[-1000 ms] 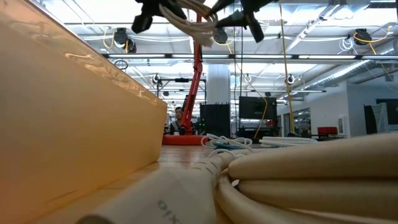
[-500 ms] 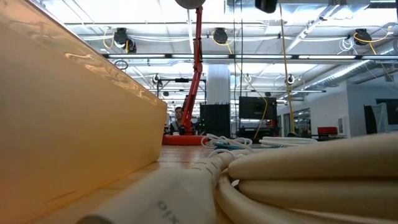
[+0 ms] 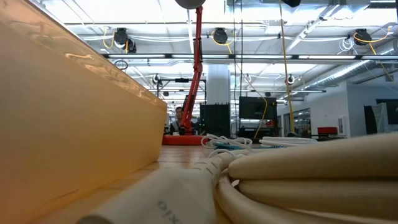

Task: Pick & Place USB Port
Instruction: Put the top brown USB cable into the blue bin

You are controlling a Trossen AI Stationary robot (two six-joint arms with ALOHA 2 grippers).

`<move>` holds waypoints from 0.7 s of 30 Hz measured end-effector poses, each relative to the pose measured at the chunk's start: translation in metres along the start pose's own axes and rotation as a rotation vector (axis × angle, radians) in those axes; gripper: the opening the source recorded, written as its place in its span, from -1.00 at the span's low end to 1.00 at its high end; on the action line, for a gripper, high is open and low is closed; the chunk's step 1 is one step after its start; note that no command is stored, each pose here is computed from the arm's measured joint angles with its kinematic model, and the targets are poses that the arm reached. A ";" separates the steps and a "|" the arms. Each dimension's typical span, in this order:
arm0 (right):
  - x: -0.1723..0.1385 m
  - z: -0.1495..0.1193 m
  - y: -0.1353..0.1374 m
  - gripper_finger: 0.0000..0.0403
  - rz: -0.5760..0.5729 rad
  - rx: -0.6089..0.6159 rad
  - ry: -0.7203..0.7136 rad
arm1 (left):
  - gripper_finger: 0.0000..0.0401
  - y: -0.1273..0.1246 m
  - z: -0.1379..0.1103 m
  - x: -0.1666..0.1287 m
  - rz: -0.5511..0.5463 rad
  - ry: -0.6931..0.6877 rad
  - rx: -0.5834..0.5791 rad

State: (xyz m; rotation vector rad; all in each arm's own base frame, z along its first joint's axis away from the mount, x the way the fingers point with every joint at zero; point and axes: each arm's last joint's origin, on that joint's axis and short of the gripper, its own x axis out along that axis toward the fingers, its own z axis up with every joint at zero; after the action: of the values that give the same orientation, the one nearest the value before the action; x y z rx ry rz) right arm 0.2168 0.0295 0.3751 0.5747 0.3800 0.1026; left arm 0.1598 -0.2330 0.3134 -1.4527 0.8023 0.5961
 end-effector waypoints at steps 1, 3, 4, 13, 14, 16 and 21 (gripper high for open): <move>0.000 -0.001 0.002 -0.15 0.007 -0.003 0.004 | -0.94 0.001 -0.007 0.005 -0.004 0.007 0.007; 0.000 -0.003 0.005 -0.15 0.019 -0.011 0.013 | -0.94 0.003 -0.014 0.013 -0.016 0.009 0.010; 0.000 -0.004 0.006 -0.15 0.024 -0.014 0.018 | -0.94 0.003 -0.016 0.015 -0.015 0.008 0.012; 0.005 -0.012 0.016 -0.15 0.062 -0.004 0.055 | -0.94 0.003 -0.001 0.021 0.078 -0.059 0.024; 0.005 -0.013 0.017 -0.15 0.066 -0.005 0.058 | -0.94 0.000 0.003 0.020 0.087 -0.072 0.019; 0.005 -0.014 0.019 -0.17 0.067 -0.009 0.058 | -0.94 -0.010 0.013 0.014 0.086 -0.093 0.005; 0.005 -0.016 0.024 -0.25 0.058 -0.020 0.040 | -0.94 -0.055 0.040 -0.026 -0.085 -0.249 0.051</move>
State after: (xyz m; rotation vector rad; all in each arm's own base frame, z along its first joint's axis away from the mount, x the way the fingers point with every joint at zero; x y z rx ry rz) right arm 0.2150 0.0585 0.3738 0.5647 0.4007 0.1733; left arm 0.1908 -0.1933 0.3659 -1.3280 0.5543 0.6713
